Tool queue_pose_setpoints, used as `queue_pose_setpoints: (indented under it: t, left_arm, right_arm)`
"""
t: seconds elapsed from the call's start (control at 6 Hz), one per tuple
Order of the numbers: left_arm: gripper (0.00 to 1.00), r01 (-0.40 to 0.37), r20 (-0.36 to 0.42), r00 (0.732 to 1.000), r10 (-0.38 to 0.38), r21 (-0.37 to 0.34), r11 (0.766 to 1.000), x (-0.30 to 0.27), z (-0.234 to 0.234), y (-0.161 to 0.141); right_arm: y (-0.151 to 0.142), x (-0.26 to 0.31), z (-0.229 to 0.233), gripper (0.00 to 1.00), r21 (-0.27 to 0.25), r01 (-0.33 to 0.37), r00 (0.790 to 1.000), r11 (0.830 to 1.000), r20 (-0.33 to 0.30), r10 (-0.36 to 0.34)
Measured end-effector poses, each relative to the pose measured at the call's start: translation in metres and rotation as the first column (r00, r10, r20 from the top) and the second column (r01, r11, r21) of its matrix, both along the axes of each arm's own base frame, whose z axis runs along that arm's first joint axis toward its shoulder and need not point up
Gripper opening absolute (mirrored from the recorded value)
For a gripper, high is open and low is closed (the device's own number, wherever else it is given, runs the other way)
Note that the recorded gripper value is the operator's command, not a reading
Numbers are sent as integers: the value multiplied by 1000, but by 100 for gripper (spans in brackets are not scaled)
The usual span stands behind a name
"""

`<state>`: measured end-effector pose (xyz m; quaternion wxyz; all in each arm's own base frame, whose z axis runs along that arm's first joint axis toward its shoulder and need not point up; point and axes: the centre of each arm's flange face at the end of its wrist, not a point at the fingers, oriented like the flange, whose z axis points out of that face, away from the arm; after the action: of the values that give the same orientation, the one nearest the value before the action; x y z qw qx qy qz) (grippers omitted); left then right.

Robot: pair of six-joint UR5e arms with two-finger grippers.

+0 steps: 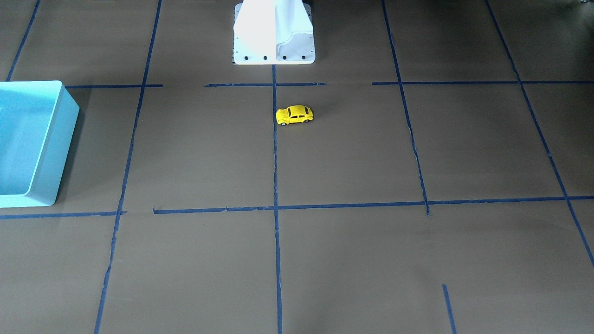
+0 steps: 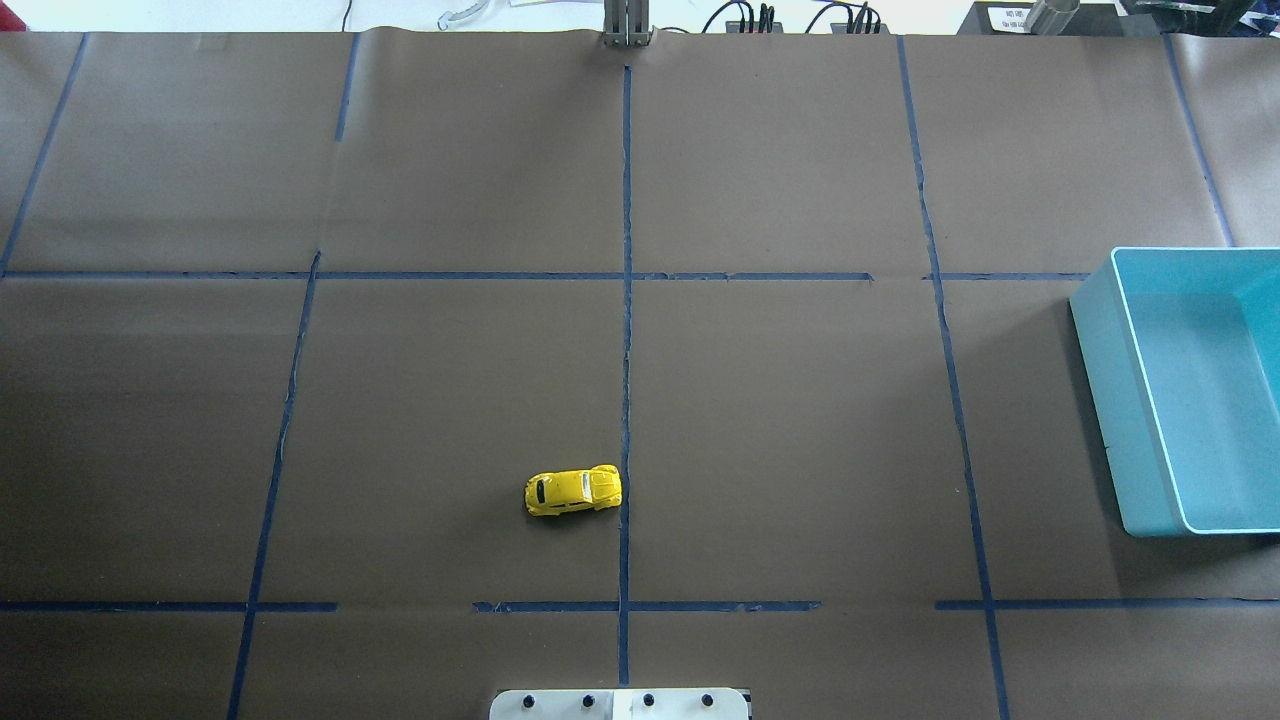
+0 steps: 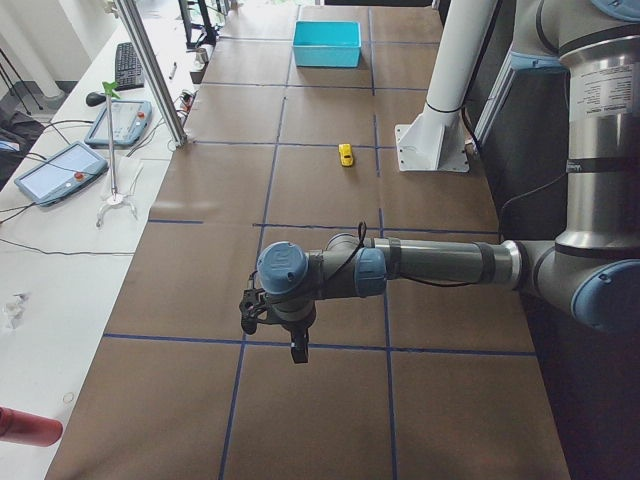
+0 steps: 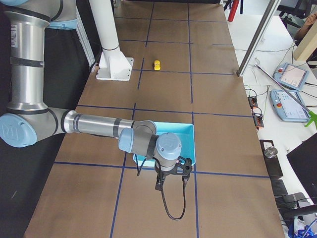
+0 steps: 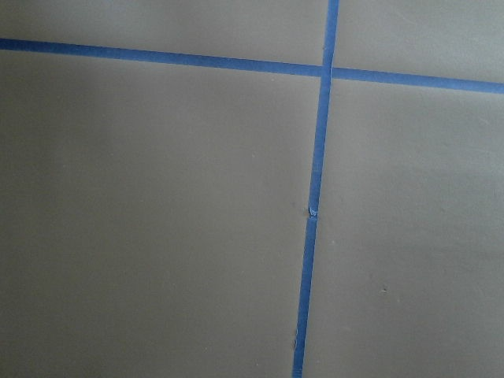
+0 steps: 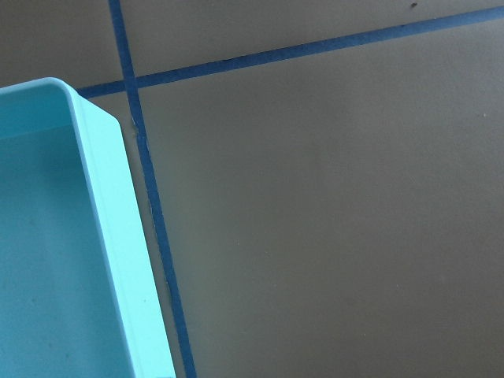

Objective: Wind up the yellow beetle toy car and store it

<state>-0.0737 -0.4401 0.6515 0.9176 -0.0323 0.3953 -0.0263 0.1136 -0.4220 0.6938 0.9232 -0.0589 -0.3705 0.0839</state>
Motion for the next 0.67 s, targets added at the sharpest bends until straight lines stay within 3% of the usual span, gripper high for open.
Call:
queue_pose_setpoints:
  t: [0.17,0.33,0.67]
  left_arm:
    - [100,-8,0,1000,8,45,999,2,-6,-6]
    - [100,-32,3,1000,31,135,990,13,-17,-16]
    - [100,-139,5,990,144,293,946,67,-48,-33]
  right_arm:
    - [0,0,0,100,0,-1,1000,1000,4,1]
    - [0,-1,0,100,-2,-2,1000,1000,11,2]
    - [1,-2,1,100,-5,-3,1000,1000,21,3]
